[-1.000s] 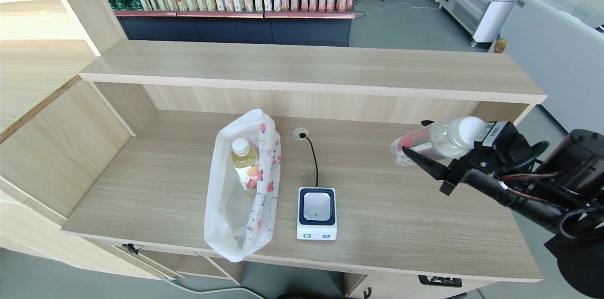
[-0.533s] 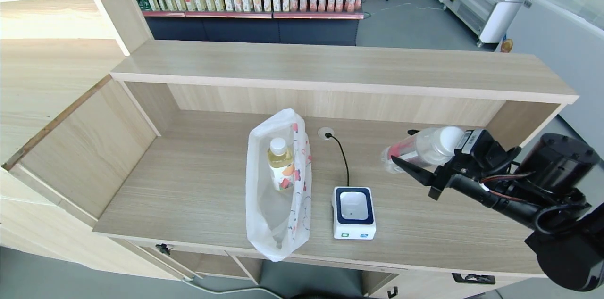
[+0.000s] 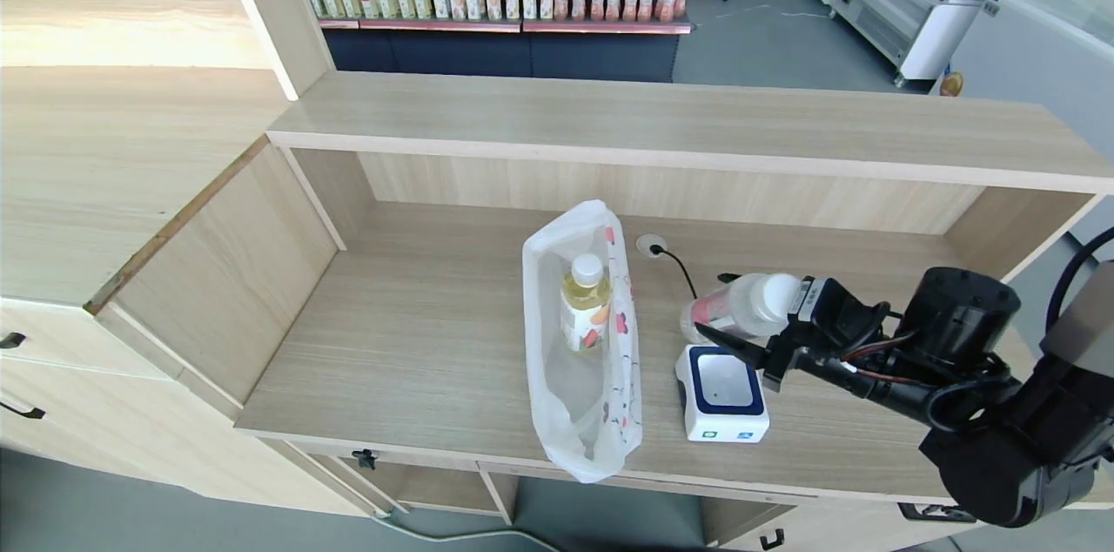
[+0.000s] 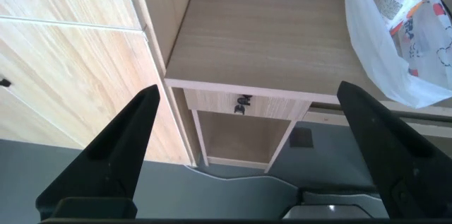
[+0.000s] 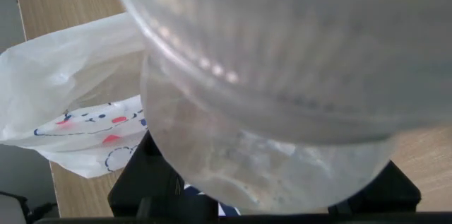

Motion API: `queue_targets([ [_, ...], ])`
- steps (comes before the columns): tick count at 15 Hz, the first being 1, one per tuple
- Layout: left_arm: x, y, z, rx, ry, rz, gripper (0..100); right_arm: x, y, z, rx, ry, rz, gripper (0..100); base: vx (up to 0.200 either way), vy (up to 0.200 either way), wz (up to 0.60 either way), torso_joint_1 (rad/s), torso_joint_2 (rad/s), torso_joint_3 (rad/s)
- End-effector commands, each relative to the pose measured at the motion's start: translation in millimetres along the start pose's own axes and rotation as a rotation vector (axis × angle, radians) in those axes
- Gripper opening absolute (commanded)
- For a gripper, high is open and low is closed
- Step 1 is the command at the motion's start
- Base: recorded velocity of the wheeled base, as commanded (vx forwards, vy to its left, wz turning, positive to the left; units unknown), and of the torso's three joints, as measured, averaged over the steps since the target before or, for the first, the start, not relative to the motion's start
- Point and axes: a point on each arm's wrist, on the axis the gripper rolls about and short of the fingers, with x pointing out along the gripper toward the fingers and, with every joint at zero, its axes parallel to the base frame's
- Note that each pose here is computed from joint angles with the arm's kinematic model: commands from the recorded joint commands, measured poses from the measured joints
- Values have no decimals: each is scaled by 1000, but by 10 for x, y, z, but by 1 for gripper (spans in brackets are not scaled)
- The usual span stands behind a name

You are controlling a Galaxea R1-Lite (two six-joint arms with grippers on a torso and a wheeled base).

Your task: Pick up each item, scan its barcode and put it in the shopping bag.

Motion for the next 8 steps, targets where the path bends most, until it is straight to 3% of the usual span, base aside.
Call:
queue_targets([
  [1,0,0,0,0,-1,1,100,44,45,-146,14,29,14,0,0,0,0,0,0,0],
  [8,0,0,0,0,-1,1,100,103,-52,-557,-63,39,39,0,0,0,0,0,0,0],
])
